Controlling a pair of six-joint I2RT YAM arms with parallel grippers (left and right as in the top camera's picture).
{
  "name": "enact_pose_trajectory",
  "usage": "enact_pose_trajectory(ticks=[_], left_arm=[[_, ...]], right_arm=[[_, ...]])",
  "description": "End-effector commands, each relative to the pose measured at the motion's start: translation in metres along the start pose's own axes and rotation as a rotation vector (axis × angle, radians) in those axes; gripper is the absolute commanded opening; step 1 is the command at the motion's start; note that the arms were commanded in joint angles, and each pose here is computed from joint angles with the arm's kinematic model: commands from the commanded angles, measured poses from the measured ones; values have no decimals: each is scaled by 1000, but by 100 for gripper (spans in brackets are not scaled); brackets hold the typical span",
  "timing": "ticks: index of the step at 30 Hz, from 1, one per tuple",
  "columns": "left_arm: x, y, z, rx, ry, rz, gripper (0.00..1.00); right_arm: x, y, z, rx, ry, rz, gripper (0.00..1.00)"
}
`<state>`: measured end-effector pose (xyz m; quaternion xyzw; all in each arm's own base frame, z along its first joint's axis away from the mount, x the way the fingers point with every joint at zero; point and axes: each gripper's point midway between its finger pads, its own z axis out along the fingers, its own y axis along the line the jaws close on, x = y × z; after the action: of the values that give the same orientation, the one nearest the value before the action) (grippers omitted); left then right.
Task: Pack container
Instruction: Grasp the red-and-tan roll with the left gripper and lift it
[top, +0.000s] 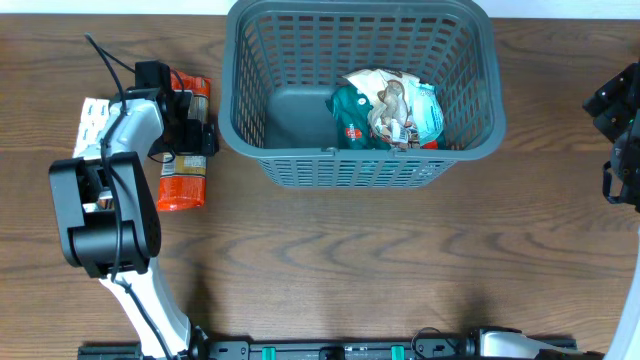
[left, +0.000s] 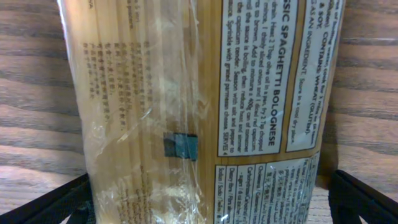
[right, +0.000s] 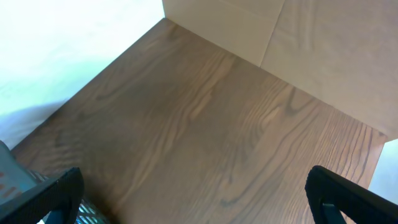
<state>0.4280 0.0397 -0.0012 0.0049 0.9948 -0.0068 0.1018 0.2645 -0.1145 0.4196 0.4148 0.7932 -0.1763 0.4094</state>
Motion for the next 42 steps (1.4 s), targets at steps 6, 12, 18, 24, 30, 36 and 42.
enact_pose_trajectory(ticks=[6,12,18,24,30,36,42], left_arm=[[17,4,26,-19,83,-4,6],[19,3,21,-18,90,-3,6],[-7,5,-20,-32,-24,-9,6],[-44,7,-107,-55,-242,-38,6],[-67,8,-224,-87,-518,-77,6],[-66,-1,-341,-94,-782,-61,6],[-59,-60,-427,44,-982,177,6]], right_arm=[[-1,-4,0,11,-6,18,99],[-1,-4,0,11,-6,18,99],[-1,-4,0,11,-6,18,99],[-1,-4,0,11,-6,18,99],[-1,-4,0,11,-6,18,99],[-2,-4,0,11,-6,18,99],[-2,-4,0,11,-6,19,99]])
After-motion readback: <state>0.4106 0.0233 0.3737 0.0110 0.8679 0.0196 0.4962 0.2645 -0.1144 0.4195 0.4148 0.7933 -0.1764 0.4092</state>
